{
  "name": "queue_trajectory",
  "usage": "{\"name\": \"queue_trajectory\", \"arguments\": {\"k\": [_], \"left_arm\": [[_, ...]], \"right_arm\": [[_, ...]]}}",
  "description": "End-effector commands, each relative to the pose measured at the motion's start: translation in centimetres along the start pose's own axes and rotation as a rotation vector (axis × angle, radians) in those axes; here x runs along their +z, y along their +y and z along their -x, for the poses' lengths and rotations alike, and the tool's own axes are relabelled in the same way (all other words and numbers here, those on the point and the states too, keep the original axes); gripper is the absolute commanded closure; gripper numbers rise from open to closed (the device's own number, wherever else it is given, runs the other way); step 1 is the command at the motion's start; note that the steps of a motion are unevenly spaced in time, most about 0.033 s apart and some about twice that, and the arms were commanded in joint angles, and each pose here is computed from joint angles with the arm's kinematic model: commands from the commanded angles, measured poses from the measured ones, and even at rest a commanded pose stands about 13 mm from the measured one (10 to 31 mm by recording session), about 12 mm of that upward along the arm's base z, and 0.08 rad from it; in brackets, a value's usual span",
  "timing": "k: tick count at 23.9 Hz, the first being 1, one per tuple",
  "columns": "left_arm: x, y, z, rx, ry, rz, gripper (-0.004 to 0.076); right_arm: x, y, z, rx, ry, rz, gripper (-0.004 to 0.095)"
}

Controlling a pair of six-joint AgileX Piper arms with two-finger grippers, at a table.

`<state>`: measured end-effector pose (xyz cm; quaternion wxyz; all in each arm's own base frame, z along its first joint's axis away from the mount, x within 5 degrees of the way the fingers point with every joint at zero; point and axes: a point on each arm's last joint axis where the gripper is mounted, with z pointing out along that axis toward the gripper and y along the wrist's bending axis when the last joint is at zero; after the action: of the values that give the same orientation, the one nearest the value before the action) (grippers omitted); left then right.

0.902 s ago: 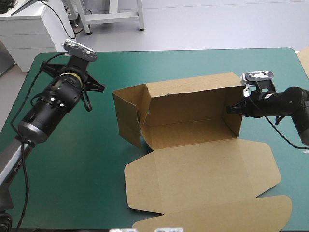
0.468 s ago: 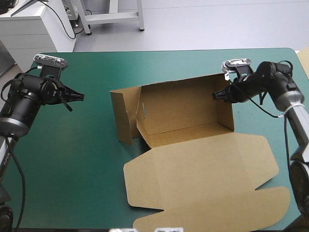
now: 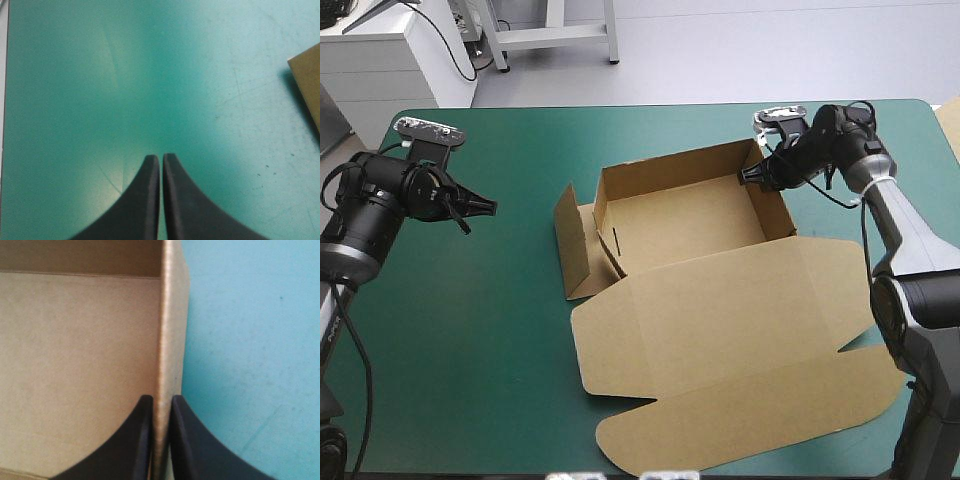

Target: Fold the box

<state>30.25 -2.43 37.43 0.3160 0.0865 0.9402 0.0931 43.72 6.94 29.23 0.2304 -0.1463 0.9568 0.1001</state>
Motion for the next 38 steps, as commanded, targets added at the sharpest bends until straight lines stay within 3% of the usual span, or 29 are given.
{"name": "queue_trajectory", "arguments": {"k": [1,4,6,17,28,30,33,34,38], "left_arm": [[-2.2,0.6,0.7,-0.013,-0.102,0.012,0.0722],[-2.2,0.6,0.7,0.010,-0.102,0.013,0.0722],[-2.2,0.6,0.7,0.004,-0.102,0.011,0.0722],[-2.2,0.6,0.3,0.003,-0.052,0.011,0.0722],[-2.2,0.5,0.2,0.001,-0.039,0.007,0.0722],[-2.2,0.5,0.2,0.001,-0.039,0.007,0.0722],[-2.2,0.5,0.2,-0.001,-0.041,0.007,0.0723],[-2.2,0.5,0.2,-0.009,-0.046,0.006,0.0723],[-2.2,0.5,0.2,-0.009,-0.047,0.006,0.0723]], "right_arm": [[-4.5,1.2,1.5,-0.050,-0.080,-0.016,0.0640],[-6.4,1.0,2.3,-0.086,-0.107,-0.072,0.0460],[-7.5,1.0,2.6,-0.103,-0.120,-0.099,0.0421],[-9.1,1.6,3.2,-0.046,-0.140,-0.048,0.0424],[-1.4,0.3,1.2,0.019,0.078,-0.010,0.0427],[-1.2,0.3,1.1,0.020,0.083,-0.009,0.0534],[-1.2,0.3,1.1,0.020,0.083,-0.009,0.0879],[-1.2,0.3,1.1,0.028,0.083,-0.010,0.0919],[-1.3,0.3,1.1,0.052,0.081,-0.011,0.0928]]}}
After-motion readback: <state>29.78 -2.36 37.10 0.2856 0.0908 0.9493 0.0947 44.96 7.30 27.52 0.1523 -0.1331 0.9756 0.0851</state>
